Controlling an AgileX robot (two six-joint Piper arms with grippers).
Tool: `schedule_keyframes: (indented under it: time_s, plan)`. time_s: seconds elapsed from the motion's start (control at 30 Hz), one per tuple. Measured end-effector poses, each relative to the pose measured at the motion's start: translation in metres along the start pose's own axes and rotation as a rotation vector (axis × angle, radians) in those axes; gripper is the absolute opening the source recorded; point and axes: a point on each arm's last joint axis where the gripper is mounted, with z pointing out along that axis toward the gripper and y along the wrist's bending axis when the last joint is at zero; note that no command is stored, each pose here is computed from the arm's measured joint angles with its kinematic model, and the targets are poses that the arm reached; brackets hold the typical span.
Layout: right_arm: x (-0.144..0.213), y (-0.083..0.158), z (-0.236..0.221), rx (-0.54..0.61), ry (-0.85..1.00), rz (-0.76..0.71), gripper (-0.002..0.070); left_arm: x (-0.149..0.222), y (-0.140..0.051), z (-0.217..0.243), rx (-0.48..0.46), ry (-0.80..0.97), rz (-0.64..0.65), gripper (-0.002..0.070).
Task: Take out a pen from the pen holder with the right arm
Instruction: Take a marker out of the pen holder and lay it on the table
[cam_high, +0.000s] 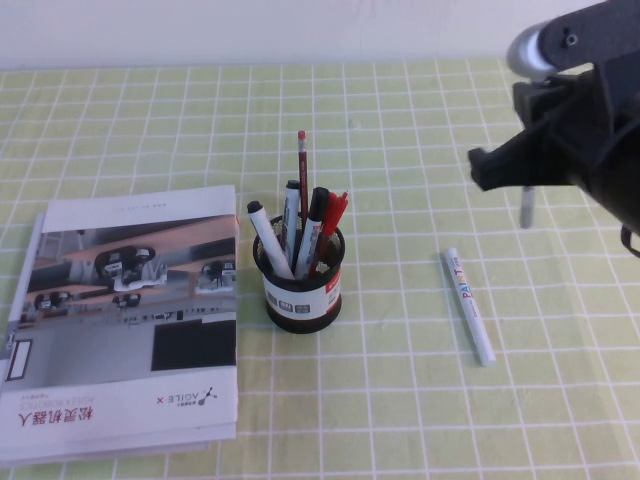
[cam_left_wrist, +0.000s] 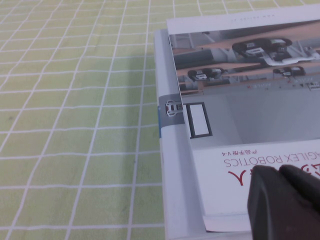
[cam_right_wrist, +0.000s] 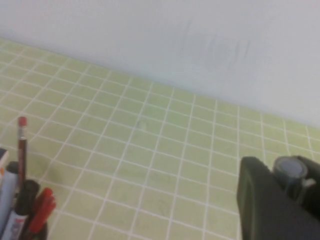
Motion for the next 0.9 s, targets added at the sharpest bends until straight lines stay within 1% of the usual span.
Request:
schedule_keyframes:
  time_s: [0.2,0.53,0.67,0.73,0.77,0.83,0.87,0.9]
  plan:
    - [-0.001,0.014,0.001,-0.148,-0.022,-0.019,0.0051,0.0,0.0,0.0,0.0,0.0,0.0,-0.0005]
    - [0.02,0.037,0.025,-0.232,0.054,-0.061,0.0051,0.0,0.0,0.0,0.0,0.0,0.0,-0.0005]
    - [0.028,0.037,0.037,-0.259,0.084,0.04,0.0051,0.0,0.0,0.0,0.0,0.0,0.0,-0.0005]
    - [0.028,0.034,0.044,-0.313,0.072,0.104,0.0051,0.0,0.0,0.0,0.0,0.0,0.0,-0.0005]
    - [0.028,0.031,0.048,-0.351,0.072,0.111,0.0051,0.0,0.0,0.0,0.0,0.0,0.0,-0.0005]
    - [0.029,0.025,0.055,-0.412,0.13,0.206,0.0051,0.0,0.0,0.0,0.0,0.0,0.0,-0.0005]
    - [0.031,0.021,0.058,-0.437,0.183,0.233,0.0051,0.0,0.0,0.0,0.0,0.0,0.0,-0.0005]
    - [0.034,0.017,0.061,-0.452,0.232,0.223,0.0051,0.0,0.0,0.0,0.0,0.0,0.0,-0.0005]
